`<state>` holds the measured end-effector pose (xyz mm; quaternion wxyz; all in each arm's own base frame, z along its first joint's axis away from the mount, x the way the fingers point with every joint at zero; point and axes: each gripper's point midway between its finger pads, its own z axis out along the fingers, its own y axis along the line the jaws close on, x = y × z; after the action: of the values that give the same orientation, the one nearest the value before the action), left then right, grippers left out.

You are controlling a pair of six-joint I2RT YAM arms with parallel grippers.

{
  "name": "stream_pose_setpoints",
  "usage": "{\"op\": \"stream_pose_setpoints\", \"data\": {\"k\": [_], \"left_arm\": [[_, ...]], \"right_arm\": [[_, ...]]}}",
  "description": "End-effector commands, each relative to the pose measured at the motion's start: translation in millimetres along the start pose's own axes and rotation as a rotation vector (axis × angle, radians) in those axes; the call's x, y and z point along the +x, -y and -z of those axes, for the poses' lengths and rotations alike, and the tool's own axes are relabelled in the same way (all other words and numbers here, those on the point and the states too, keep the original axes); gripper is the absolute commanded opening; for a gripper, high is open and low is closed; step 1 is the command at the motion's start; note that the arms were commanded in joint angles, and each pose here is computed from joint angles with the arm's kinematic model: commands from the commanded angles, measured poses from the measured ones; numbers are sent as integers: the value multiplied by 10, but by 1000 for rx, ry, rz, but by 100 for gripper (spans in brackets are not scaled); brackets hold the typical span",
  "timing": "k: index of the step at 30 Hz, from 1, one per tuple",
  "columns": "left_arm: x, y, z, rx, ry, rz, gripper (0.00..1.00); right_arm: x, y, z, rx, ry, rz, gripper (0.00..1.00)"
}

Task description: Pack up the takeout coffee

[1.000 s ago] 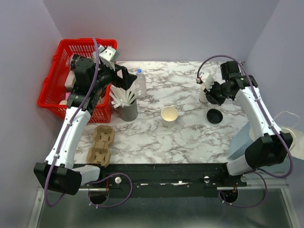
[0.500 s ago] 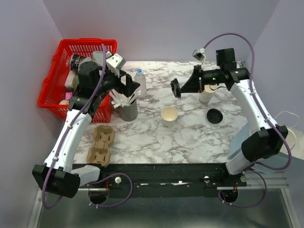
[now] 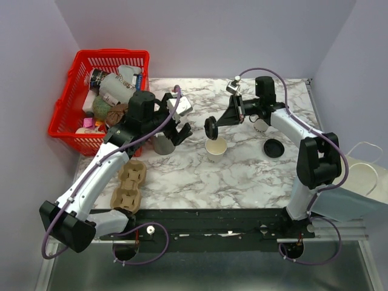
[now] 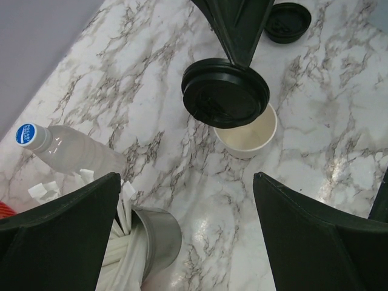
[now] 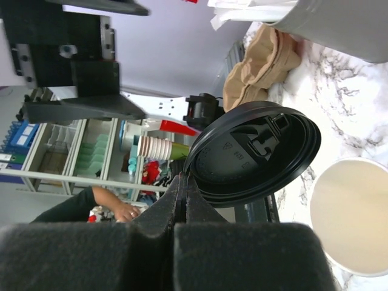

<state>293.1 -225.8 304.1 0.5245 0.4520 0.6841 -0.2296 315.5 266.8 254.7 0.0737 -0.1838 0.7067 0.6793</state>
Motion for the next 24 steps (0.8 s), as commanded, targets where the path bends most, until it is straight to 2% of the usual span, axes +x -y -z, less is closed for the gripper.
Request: {"op": "stream_pose_setpoints", "data": {"k": [1, 4, 9, 12, 13, 24], "left_arm": [[295, -61, -195, -60, -110, -117, 99], [312, -109, -301, -85, -112, -114, 99], [360, -68, -456, -63, -110, -24, 99], [380, -29, -528, -49, -106, 13, 99], [407, -13, -560, -42, -113, 23, 99], [412, 1, -794, -37, -96, 89, 99]], "right_arm": [[143, -109, 34, -93, -74, -1, 1], [155, -15, 48, -75, -54, -16, 1], [53, 142, 152, -15, 14, -44, 1], [5, 141, 181, 15, 28, -27, 1], [-31, 221, 192, 56, 43, 40, 1], [215, 316, 188, 22, 2, -50, 1]]}}
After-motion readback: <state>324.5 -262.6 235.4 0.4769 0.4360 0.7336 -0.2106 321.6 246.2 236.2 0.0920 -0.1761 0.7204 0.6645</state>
